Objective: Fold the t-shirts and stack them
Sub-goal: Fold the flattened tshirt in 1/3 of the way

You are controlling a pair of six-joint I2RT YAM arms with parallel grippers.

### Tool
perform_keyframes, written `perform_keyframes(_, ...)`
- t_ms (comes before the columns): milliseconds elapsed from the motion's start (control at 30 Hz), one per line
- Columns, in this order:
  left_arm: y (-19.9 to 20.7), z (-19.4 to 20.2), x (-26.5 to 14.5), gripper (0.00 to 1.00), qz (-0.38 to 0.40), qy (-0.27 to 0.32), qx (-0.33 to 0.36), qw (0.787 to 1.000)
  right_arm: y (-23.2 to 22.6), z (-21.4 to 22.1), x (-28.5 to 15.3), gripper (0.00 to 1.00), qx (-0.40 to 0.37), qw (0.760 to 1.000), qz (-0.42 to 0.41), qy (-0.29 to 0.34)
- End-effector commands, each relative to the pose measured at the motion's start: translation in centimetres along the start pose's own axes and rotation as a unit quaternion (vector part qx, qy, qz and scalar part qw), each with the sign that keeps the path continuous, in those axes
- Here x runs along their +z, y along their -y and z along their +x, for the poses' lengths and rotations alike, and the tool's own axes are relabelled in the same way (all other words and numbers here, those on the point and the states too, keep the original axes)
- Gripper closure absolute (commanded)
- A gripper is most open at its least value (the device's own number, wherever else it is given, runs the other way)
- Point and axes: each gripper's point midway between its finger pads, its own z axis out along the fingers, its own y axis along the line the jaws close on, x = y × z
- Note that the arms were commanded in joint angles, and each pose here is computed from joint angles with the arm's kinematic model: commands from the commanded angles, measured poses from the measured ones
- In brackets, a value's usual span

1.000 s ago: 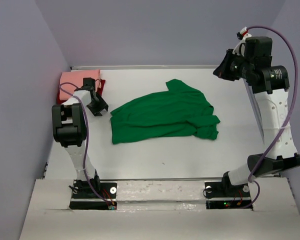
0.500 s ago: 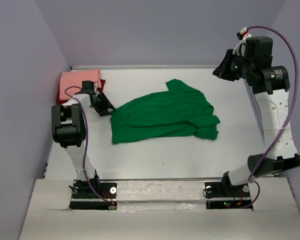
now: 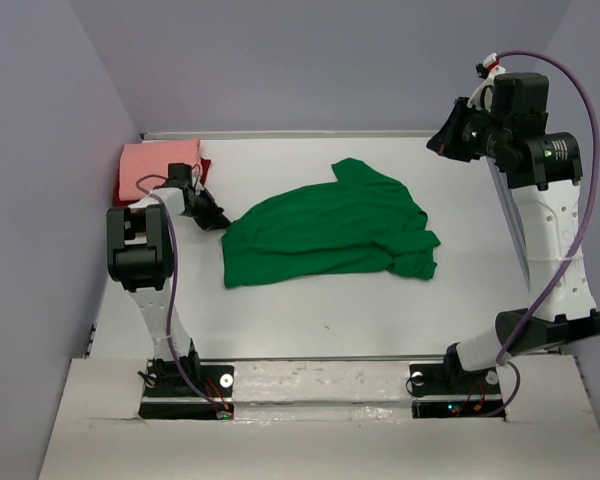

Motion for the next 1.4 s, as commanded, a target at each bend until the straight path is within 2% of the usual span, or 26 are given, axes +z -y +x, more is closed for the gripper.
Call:
perform_keyframes(0, -4.1, 2.1, 1.3, 1.00, -0.091, -0.038, -0.010, 0.995, -1.3, -1.9, -2.4, 1.00, -0.009, 0.999, -0.019, 0.044)
perform_keyframes(167, -3.5, -0.4, 0.2, 1.00, -0.114, -0.004, 0.004, 0.993, -1.2, -1.1, -1.5, 1.00, -0.006, 0.999, -0.020, 0.028)
perform_keyframes(367, -1.3, -5.7, -2.8, 1.00, -0.142, 0.069, 0.039, 0.987, 0.0, 2.2, 1.3, 1.00, 0.000, 1.000, -0.017, -0.022)
perform_keyframes(467, -0.2, -7.6, -3.7, 1.00, -0.147, 0.087, 0.053, 0.984, 0.7, 4.0, 2.9, 1.00, 0.002, 0.999, -0.014, -0.050)
perform_keyframes(900, 3.7, -9.2, -1.3, 1.00, -0.107, 0.070, 0.104, 0.986, 4.6, 10.2, 8.1, 1.00, 0.001, 0.990, 0.034, -0.138)
perform_keyframes(967, 3.4, -9.2, -0.6, 1.00, -0.116, 0.059, 0.107, 0.986, 4.9, 10.3, 8.4, 1.00, 0.001, 0.989, 0.040, -0.139)
perform_keyframes(1200, 5.4, -11.7, -0.4, 1.00, -0.102, 0.077, 0.110, 0.986, 6.2, 10.2, 10.2, 1.00, -0.001, 0.985, 0.076, -0.156)
perform_keyframes(1367, 6.6, -13.9, -1.4, 1.00, -0.111, 0.107, 0.115, 0.981, 6.3, 9.9, 11.6, 1.00, 0.003, 0.984, 0.078, -0.162)
